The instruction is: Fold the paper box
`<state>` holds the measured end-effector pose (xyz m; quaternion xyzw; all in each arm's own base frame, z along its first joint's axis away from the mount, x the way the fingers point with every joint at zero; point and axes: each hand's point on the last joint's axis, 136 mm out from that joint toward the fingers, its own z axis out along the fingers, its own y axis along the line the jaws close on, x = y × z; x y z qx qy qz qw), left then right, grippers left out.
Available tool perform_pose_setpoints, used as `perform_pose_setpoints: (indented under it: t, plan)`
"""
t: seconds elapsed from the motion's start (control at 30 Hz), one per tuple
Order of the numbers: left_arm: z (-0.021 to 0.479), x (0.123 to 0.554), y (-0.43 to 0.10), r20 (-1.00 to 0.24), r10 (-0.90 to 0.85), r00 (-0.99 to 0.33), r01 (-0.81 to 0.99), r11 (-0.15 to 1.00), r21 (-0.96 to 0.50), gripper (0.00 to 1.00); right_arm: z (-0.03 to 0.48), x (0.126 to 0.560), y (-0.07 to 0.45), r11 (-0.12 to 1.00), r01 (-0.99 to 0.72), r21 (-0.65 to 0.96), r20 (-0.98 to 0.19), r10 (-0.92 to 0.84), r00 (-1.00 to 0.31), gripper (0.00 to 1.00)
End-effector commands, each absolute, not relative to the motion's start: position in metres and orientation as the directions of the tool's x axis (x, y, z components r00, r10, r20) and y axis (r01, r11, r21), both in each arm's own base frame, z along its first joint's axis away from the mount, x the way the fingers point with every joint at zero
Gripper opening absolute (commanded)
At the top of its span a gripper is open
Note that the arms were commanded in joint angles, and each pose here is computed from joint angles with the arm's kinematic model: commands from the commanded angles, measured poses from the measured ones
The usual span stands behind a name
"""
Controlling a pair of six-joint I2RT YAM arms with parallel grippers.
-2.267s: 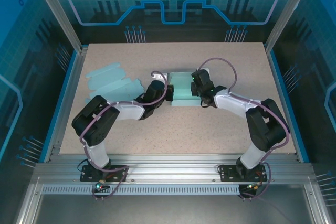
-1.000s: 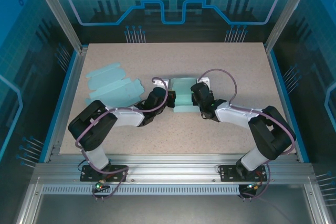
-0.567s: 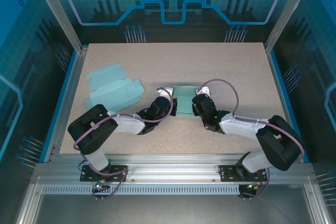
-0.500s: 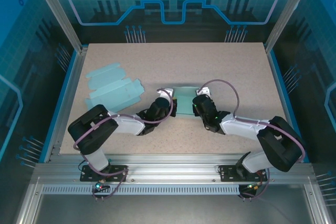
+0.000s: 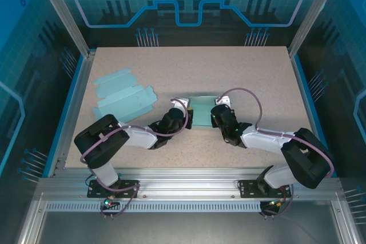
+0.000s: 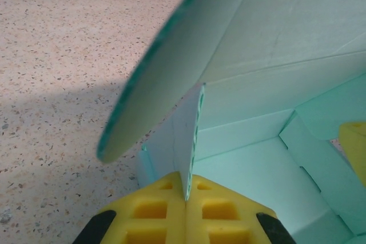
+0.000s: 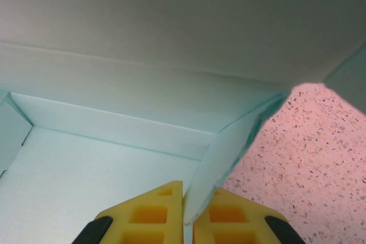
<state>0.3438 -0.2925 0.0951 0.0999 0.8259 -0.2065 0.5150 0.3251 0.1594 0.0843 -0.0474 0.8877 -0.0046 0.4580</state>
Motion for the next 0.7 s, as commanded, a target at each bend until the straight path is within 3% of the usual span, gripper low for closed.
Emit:
perform_pose_setpoints:
  t: [0.0, 0.67]
  plan:
    - [0.086, 0.315, -0.323, -0.840, -0.001, -0.543, 0.483, 0.817, -0.314, 0.00, 0.097, 0.323, 0.190, 0.984, -0.171, 0.046, -0.837, -0.056, -0.544, 0.09]
    - [0.086, 0.314, -0.339, -0.820, -0.035, -0.571, 0.489, 0.788, -0.374, 0.04, 0.088, 0.321, 0.193, 0.981, -0.187, 0.045, -0.824, -0.070, -0.563, 0.04]
